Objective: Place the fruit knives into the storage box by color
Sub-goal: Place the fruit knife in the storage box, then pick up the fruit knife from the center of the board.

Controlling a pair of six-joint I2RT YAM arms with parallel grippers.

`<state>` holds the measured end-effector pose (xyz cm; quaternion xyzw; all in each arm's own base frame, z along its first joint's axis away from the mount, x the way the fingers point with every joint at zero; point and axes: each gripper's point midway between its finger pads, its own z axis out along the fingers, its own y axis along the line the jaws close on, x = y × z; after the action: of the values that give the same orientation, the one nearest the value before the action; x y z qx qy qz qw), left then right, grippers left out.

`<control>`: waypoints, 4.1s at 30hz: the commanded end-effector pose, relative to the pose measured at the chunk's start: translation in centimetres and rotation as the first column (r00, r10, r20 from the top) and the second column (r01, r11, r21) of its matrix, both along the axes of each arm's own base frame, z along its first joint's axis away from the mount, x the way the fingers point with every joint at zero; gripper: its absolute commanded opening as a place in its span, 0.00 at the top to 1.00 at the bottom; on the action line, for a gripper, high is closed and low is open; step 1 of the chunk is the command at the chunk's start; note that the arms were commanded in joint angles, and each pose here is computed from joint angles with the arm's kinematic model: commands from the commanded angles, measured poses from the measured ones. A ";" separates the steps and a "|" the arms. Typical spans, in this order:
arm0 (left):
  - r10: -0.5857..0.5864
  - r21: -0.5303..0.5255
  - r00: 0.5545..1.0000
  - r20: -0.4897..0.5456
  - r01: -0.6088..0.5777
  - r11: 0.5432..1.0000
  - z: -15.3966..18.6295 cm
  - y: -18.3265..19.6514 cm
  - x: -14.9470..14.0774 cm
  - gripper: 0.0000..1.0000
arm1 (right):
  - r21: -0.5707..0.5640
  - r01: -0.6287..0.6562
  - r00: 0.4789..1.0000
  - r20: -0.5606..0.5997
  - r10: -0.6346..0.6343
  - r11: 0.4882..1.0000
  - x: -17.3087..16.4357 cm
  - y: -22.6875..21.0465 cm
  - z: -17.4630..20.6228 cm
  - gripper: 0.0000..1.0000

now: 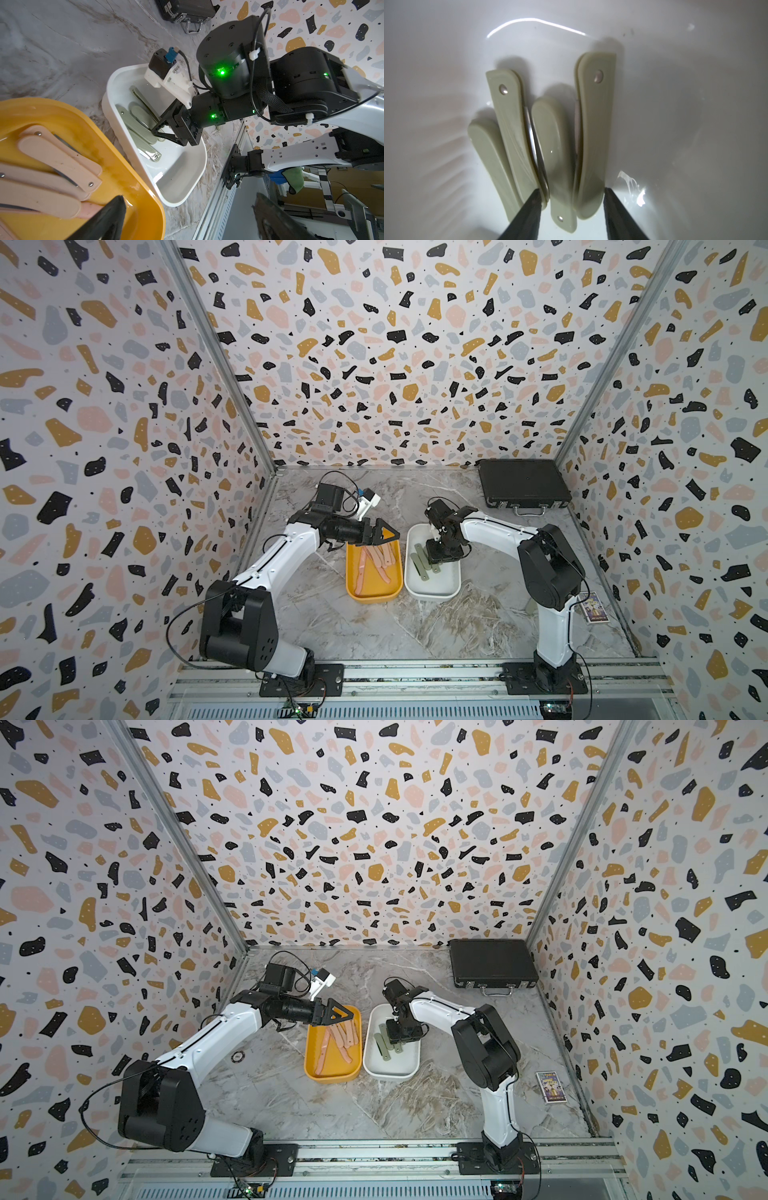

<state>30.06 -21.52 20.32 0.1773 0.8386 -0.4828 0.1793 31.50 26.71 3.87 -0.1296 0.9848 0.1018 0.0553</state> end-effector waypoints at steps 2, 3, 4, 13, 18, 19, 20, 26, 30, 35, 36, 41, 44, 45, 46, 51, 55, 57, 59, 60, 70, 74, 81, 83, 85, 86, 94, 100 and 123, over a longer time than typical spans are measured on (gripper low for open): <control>0.015 0.009 0.998 0.067 -0.016 1.000 1.2 0.4 0.2 0.04 | 0.024 0.012 0.996 0.090 -0.014 1.000 0.3 -0.3 3.6 0.46; 0.017 0.014 0.997 0.079 -0.018 1.000 1.4 0.5 0.3 0.04 | 0.022 0.014 0.994 0.104 -0.017 1.000 0.4 -0.5 3.9 0.45; 0.020 0.016 0.996 0.088 -0.021 1.000 1.7 0.5 0.4 0.04 | 0.016 0.016 0.993 0.116 -0.018 1.000 0.4 -0.8 4.2 0.44; 0.021 -0.009 0.983 0.180 -0.020 1.000 6.1 0.2 1.6 0.03 | -0.020 0.088 0.980 0.181 -0.083 0.996 -0.6 -5.1 6.3 0.33; 0.030 -0.070 0.976 0.214 -0.015 0.997 9.3 -1.2 3.4 0.03 | -0.050 0.192 0.962 0.207 -0.178 0.980 -1.7 -9.9 7.2 0.32; 0.027 -0.080 0.975 0.219 -0.010 0.997 9.6 -1.6 3.5 0.03 | -0.054 0.212 0.958 0.210 -0.196 0.976 -2.0 -10.8 7.3 0.32; 0.024 -0.089 0.975 0.221 -0.005 0.996 10.0 -2.0 3.7 0.03 | -0.060 0.236 0.953 0.210 -0.219 0.970 -2.4 -11.9 7.4 0.31; -0.040 -0.105 0.976 0.216 0.064 0.992 9.6 -5.3 3.1 0.03 | -0.078 0.366 0.915 0.214 -0.343 0.927 -4.3 -17.2 7.6 0.29; -0.086 -0.109 0.976 0.201 0.110 0.988 8.6 -7.5 2.3 0.03 | -0.076 0.456 0.879 0.197 -0.435 0.887 -5.5 -20.3 7.1 0.27; -0.139 -0.114 0.974 0.178 0.161 0.980 7.4 -9.8 1.0 0.03 | -0.093 0.571 0.818 0.144 -0.556 0.816 -6.7 -23.9 5.4 0.26; -0.150 -0.114 0.973 0.174 0.172 0.979 7.2 -10.2 0.7 0.03 | -0.095 0.589 0.807 0.132 -0.576 0.803 -7.0 -24.3 5.0 0.26; -0.194 -0.116 0.969 0.154 0.213 0.970 6.1 -11.6 -0.5 0.03 | -0.098 0.661 0.750 0.062 -0.659 0.744 -8.4 -25.8 3.1 0.26; -0.204 -0.118 0.967 0.152 0.223 0.968 6.0 -11.9 -0.8 0.03 | -0.103 0.689 0.723 0.038 -0.690 0.717 -9.1 -26.4 2.2 0.26; -0.205 -0.120 0.967 0.153 0.224 0.967 6.1 -11.9 -0.9 0.03 | -0.105 0.695 0.717 0.032 -0.697 0.711 -9.2 -26.6 2.0 0.26; -0.205 -0.120 0.967 0.154 0.224 0.967 6.1 -11.8 -0.9 0.03 | -0.107 0.701 0.711 0.028 -0.703 0.705 -9.4 -26.7 1.8 0.26; -0.206 -0.125 0.967 0.153 0.226 0.966 6.2 -11.8 -1.1 0.03 | -0.127 0.722 0.686 0.007 -0.727 0.680 -10.3 -27.3 0.6 0.27; -0.207 -0.129 0.966 0.155 0.228 0.965 6.4 -11.8 -1.2 0.03 | -0.140 0.731 0.674 -0.007 -0.738 0.668 -10.6 -27.5 0.0 0.27; -0.206 -0.131 0.965 0.160 0.228 0.965 6.6 -11.7 -1.3 0.03 | -0.144 0.733 0.670 -0.016 -0.743 0.664 -10.7 -27.5 -0.4 0.28; -0.202 -0.129 0.966 0.159 0.223 0.966 6.7 -11.7 -1.2 0.03 | -0.146 0.737 0.664 -0.027 -0.747 0.660 -10.8 -27.4 -0.9 0.29; -0.199 -0.129 0.967 0.159 0.221 0.967 6.8 -11.6 -1.1 0.03 | -0.145 0.738 0.662 -0.032 -0.748 0.659 -10.8 -27.3 -1.0 0.29; -0.182 -0.133 0.970 0.158 0.204 0.970 7.0 -10.9 -0.7 0.03 | -0.129 0.747 0.651 -0.059 -0.757 0.652 -11.2 -26.8 -2.1 0.43; -0.167 -0.131 0.974 0.153 0.187 0.974 6.6 -10.5 -0.3 0.03 | -0.108 0.736 0.667 -0.053 -0.744 0.668 -10.8 -26.3 -1.9 0.59; -0.161 -0.136 0.979 0.122 0.177 0.975 5.5 -10.2 0.2 0.03 | -0.120 0.674 0.731 -0.036 -0.681 0.729 -8.9 -24.8 -1.7 0.72; -0.165 -0.142 0.980 0.111 0.180 0.973 5.2 -10.3 0.1 0.03 | -0.132 0.647 0.754 -0.039 -0.656 0.751 -8.1 -24.2 -1.8 0.74; -0.166 -0.145 0.981 0.101 0.180 0.973 4.8 -10.4 0.1 0.03 | -0.138 0.622 0.774 -0.045 -0.632 0.771 -7.3 -23.5 -1.9 0.74; -0.166 -0.145 0.981 0.098 0.179 0.973 4.6 -10.4 0.2 0.03 | -0.141 0.612 0.782 -0.044 -0.622 0.779 -7.0 -23.3 -1.9 0.74; -0.163 -0.128 0.984 0.064 0.171 0.977 2.9 -10.4 0.3 0.03 | -0.144 0.536 0.839 -0.016 -0.543 0.832 -3.1 -20.7 -1.3 0.74; -0.152 -0.098 0.987 0.044 0.156 0.983 1.2 -10.3 0.6 0.03 | -0.150 0.500 0.863 -0.003 -0.506 0.853 -1.4 -19.6 -1.2 0.73; -0.153 0.002 0.982 0.112 0.154 0.988 -0.7 -10.9 0.2 0.03 | -0.204 0.412 0.907 -0.005 -0.422 0.888 -2.8 -19.0 -2.1 0.63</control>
<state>30.27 -32.37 19.54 0.2547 0.8135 -0.4927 0.1751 29.24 7.80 1.89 0.0897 0.9951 -0.0035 0.0417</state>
